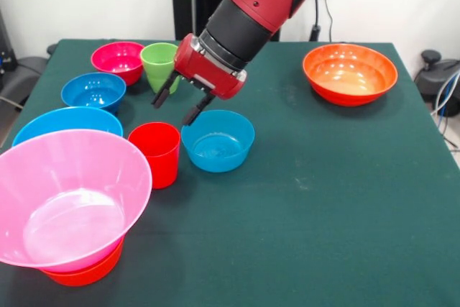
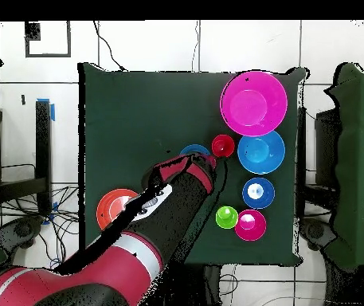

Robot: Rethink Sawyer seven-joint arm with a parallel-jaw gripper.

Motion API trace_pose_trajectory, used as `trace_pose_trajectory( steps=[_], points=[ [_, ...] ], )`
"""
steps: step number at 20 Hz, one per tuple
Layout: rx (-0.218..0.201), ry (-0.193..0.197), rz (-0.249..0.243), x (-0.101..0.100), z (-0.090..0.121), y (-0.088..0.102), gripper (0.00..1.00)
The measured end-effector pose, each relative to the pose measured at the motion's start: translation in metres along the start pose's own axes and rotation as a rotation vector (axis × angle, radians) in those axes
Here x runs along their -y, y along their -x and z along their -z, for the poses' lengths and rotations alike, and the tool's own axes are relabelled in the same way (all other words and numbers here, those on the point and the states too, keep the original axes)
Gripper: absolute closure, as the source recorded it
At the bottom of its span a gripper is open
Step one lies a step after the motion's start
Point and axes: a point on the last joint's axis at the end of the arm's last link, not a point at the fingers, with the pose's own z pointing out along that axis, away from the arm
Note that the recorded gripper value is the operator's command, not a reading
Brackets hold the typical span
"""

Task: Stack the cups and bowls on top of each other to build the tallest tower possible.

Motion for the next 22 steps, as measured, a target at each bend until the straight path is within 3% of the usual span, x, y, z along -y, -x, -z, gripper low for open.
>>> trace_pose_trajectory(
  steps=[12,22],
  points=[
    [-0.005,-0.007,-0.005,0.009,0.010,0.001,0.00],
    [-0.010,-0.030,-0.003,0.042,0.034,0.000,0.00]
  ],
)
